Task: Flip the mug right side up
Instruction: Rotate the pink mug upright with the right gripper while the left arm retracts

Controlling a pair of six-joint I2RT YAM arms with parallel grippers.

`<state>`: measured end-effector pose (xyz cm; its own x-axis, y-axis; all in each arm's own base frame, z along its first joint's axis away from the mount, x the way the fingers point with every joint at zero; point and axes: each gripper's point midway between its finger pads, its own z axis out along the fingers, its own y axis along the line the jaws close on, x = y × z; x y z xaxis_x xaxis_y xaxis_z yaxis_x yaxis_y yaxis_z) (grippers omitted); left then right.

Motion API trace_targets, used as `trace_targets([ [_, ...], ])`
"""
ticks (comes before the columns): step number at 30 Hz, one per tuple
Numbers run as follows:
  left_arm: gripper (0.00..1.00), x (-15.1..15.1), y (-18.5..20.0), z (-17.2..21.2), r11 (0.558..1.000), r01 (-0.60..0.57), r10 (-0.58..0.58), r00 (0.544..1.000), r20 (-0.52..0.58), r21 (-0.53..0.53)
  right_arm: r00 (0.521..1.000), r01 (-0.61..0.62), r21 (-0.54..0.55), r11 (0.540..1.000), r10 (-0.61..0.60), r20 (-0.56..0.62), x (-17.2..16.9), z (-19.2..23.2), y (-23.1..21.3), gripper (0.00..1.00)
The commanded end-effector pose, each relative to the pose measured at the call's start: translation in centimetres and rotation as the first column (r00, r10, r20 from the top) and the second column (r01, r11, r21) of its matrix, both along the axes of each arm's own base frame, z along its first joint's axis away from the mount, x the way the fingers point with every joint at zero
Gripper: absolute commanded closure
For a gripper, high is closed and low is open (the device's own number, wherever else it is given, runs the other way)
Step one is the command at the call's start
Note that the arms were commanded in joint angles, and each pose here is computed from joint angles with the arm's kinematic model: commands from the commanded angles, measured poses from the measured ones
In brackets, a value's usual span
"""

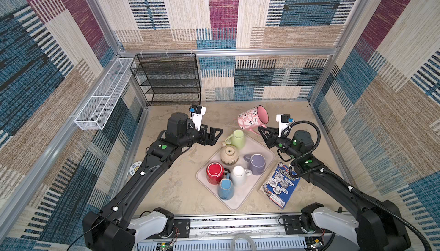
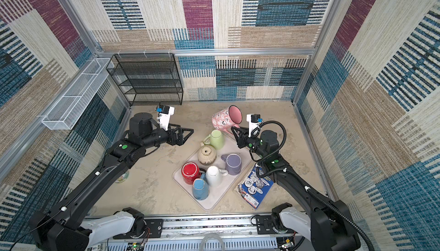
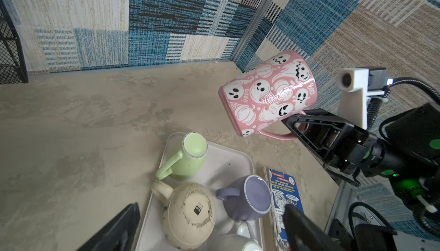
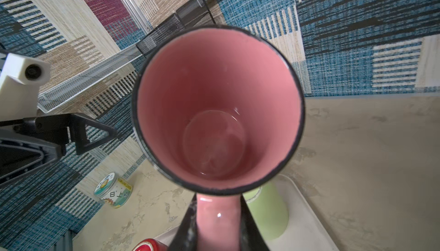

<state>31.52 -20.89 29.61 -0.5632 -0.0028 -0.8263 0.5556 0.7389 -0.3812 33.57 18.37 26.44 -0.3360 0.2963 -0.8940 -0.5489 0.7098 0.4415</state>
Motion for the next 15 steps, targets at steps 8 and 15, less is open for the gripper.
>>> trace_targets([
  [8, 0.01, -0.5, 2.3, -2.1, 0.987, -0.077, 0.088, 0.993, -0.078, 0.142, 0.973, 0.23, -0.091, 0.969, -0.227, 0.046, 3.3, 0.3, -3.7, 1.0],
  [15, 0.01, -0.2, 3.9, -2.7, 0.959, -0.109, 0.135, 0.987, -0.086, 0.262, 0.917, 0.389, -0.191, 0.901, -0.398, -0.013, 5.8, -1.8, -7.5, 1.0],
])
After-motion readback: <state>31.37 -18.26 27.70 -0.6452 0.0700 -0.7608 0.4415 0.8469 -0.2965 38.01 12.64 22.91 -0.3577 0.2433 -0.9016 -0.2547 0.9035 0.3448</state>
